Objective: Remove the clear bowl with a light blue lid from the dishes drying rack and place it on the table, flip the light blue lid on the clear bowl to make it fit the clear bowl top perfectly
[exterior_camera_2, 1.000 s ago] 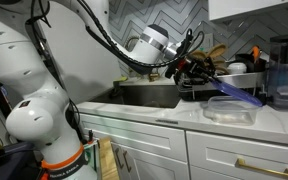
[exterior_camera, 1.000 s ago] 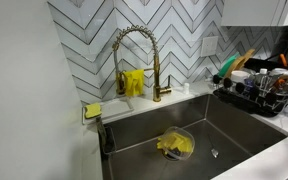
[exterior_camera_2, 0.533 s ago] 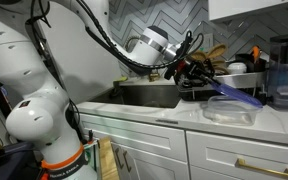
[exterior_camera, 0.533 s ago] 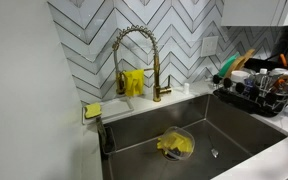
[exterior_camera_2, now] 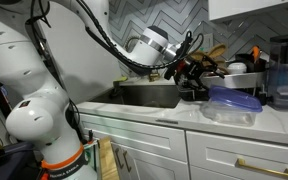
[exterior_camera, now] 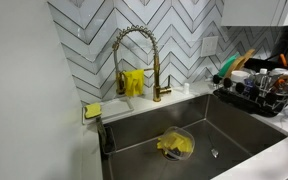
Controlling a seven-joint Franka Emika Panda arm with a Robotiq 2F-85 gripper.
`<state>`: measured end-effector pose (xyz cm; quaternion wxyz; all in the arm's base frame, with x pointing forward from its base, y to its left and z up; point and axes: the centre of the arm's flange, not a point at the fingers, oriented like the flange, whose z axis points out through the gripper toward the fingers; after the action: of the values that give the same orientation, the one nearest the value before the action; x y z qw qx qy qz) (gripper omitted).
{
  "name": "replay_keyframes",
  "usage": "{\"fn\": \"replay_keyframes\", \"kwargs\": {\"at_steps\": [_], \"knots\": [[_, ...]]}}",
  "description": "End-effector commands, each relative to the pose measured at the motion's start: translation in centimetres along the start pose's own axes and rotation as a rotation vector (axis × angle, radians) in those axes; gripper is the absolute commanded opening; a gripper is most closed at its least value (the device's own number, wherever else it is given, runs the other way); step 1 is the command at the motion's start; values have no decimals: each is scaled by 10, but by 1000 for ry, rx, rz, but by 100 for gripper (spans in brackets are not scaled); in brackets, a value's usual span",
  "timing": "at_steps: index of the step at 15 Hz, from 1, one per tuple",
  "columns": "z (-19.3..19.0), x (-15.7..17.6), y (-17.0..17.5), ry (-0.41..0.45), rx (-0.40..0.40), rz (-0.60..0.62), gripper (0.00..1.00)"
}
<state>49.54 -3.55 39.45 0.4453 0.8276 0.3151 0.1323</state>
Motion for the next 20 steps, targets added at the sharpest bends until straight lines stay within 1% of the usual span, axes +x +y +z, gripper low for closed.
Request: {"fn": "replay_keyframes", "kwargs": {"at_steps": [1,2,10,12,13,16,18,20], "knots": [[-4,-2,-3,-12,17,-6,99],[-5,-1,-3,-11,28,-1,100],[-9,7,-3,-8,105,33,100],[-10,6,0,-5,141,61,100],[-10,7,4,4,165,85,100],[-15,13,21,62,291,191,100],[-18,13,38,44,382,248,100],[-20,9,56,2,445,309,100]]}}
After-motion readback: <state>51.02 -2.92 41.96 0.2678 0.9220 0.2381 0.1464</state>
